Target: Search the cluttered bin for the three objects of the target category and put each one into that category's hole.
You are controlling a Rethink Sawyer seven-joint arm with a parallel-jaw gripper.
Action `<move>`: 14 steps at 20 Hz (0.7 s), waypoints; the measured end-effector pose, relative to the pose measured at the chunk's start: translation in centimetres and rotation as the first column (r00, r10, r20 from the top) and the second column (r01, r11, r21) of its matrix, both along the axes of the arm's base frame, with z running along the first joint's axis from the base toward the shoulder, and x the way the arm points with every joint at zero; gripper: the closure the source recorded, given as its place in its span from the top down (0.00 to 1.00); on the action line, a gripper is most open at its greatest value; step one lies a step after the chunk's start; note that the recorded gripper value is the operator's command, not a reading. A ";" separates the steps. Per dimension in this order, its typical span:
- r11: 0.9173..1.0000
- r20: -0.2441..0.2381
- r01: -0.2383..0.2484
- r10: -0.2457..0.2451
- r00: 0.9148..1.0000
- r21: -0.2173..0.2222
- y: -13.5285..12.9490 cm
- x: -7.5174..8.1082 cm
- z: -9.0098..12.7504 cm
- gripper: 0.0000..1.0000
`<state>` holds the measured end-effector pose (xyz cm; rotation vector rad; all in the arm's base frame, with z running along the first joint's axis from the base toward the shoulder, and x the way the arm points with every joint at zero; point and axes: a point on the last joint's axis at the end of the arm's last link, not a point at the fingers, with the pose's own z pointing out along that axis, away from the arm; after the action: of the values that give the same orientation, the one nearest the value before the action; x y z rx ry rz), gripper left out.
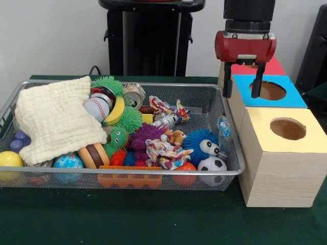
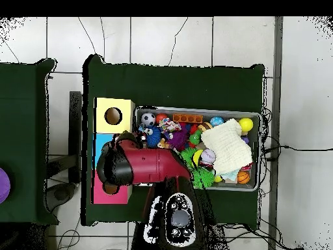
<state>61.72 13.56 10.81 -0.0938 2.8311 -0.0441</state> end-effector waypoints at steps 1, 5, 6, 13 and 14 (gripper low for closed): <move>1.000 0.011 -0.001 0.001 1.000 -0.005 0.1 -0.1 -0.7 1.00; 1.000 0.023 -0.001 0.001 1.000 -0.009 -0.1 -0.3 -1.8 1.00; 1.000 0.026 0.000 0.000 1.000 -0.009 -0.1 -0.3 -2.1 1.00; 1.000 0.066 0.003 -0.003 0.998 -0.012 -0.5 -0.3 -3.0 1.00; 1.000 0.069 0.003 -0.002 0.998 -0.012 -0.5 -0.3 -3.0 1.00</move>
<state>61.39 13.04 7.81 -0.0897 2.7625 -0.0642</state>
